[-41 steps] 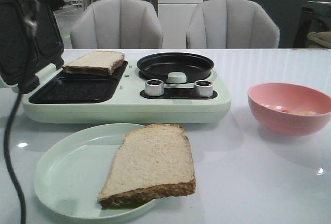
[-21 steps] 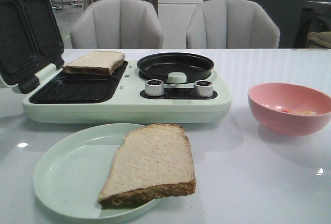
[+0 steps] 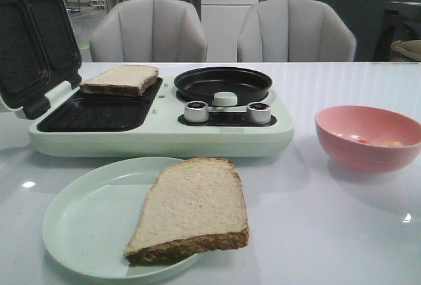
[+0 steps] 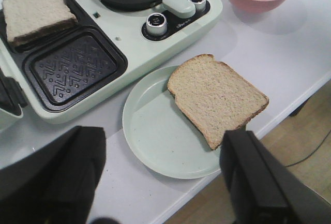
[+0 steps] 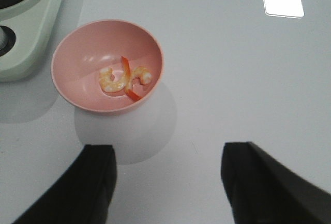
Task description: Make breakfast with bread and shrimp
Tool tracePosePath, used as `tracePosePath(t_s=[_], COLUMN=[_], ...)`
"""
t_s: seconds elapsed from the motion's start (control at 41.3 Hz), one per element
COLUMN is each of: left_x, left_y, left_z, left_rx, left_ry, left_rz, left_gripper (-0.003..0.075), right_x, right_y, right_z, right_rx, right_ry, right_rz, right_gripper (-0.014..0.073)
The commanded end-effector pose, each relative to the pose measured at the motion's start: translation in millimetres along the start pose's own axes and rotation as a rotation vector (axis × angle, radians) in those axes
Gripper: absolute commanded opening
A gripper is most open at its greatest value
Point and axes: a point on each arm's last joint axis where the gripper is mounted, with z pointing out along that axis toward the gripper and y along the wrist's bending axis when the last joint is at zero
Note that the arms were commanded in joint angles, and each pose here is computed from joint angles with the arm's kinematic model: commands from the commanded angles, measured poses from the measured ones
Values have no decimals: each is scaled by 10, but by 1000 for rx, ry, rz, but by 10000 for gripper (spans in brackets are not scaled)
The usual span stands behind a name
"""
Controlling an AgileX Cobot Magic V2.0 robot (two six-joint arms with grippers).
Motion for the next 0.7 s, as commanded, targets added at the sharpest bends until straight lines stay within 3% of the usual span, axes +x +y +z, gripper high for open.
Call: tracePosePath(t_s=[0.0,0.678], left_x=[-42,80], left_y=[-23,-45], left_z=[-138,-182], left_rx=[-12,-14], left_ry=[-153,-175], left_rz=[-11,-13], left_gripper=[521,521], right_x=[-163,-191], right_y=[-9,-3], right_z=[-61,-64], right_rx=[6,0], right_ry=[-102,-133], right_rz=[-8,1], right_gripper=[549,549])
